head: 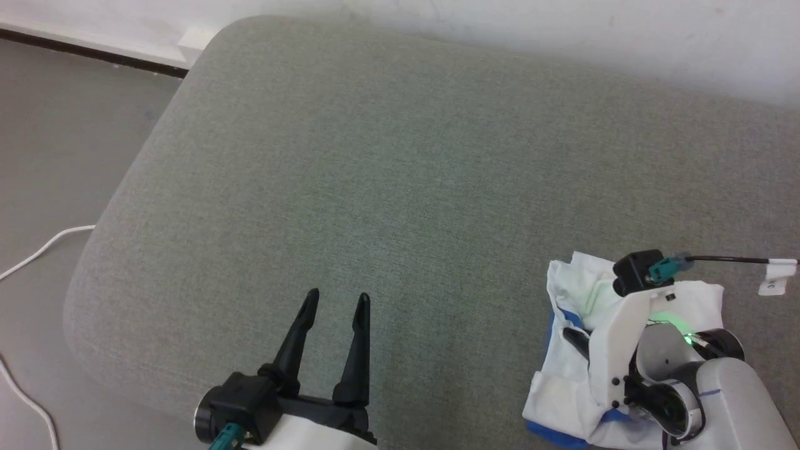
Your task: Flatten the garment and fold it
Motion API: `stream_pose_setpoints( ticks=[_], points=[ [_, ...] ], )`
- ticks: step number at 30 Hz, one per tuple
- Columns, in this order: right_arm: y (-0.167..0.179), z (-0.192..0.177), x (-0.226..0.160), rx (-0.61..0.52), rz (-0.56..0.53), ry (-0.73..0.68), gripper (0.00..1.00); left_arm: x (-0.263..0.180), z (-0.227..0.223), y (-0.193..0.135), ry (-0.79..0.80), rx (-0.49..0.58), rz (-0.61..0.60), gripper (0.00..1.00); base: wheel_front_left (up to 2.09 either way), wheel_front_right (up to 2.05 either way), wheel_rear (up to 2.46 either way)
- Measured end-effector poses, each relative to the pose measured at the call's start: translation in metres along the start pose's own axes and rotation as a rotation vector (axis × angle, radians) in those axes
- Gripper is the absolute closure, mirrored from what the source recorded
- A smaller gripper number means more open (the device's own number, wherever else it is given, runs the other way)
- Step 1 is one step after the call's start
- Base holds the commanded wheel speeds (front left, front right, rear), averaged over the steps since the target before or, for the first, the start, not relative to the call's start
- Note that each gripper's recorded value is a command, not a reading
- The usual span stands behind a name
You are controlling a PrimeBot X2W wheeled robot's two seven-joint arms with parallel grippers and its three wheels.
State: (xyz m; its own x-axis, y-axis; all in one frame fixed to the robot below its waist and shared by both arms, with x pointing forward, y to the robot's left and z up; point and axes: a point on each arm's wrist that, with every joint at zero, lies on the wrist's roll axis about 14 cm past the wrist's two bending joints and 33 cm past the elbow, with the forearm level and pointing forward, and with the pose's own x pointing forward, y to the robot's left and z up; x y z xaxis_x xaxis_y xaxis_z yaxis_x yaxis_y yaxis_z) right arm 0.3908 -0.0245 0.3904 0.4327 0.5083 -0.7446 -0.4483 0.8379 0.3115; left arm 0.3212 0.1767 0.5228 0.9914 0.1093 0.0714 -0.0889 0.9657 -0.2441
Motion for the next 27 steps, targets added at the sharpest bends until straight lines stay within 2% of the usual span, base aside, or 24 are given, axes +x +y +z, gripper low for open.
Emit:
stream_pose_setpoints(
  ticks=[2,3,4,5,6,13,19,22,27],
  points=[
    [-0.001,-0.001,0.003,-0.01,-0.012,0.009,0.99,0.0,0.0,0.0,-0.001,-0.001,0.004,0.0,0.0,0.0,0.0],
    [0.0,-0.001,0.004,-0.013,-0.015,0.009,0.72,-0.001,0.0,0.0,-0.001,-0.003,0.001,0.0,0.0,0.0,0.0],
    [0.001,-0.001,0.004,-0.015,-0.015,0.009,0.53,-0.001,0.0,0.0,-0.003,-0.003,0.001,0.0,0.0,0.0,0.0],
    [0.002,-0.001,0.004,-0.018,-0.014,0.009,0.04,0.0,0.0,0.0,-0.005,-0.003,0.002,0.0,0.0,0.0,0.0],
    [0.005,0.0,0.004,-0.022,-0.009,0.007,0.0,0.0,0.001,0.0,-0.006,-0.003,0.0,0.0,0.0,0.0,0.0],
    [0.005,0.021,-0.02,0.004,0.018,-0.078,0.0,0.005,0.002,-0.006,-0.016,-0.01,-0.036,0.0,0.0,0.0,0.0],
    [-0.042,0.05,-0.071,0.059,-0.083,-0.259,0.0,0.009,0.002,-0.017,-0.019,-0.014,-0.079,0.0,0.0,0.0,0.0],
    [-0.075,0.044,-0.096,0.119,-0.167,-0.316,0.0,0.011,0.001,-0.021,-0.017,-0.017,-0.093,0.0,0.0,0.0,0.0],
    [-0.099,0.012,-0.107,0.21,-0.225,-0.281,0.0,0.014,-0.003,-0.024,-0.007,-0.02,-0.096,0.0,0.0,0.0,0.0]
  ],
)
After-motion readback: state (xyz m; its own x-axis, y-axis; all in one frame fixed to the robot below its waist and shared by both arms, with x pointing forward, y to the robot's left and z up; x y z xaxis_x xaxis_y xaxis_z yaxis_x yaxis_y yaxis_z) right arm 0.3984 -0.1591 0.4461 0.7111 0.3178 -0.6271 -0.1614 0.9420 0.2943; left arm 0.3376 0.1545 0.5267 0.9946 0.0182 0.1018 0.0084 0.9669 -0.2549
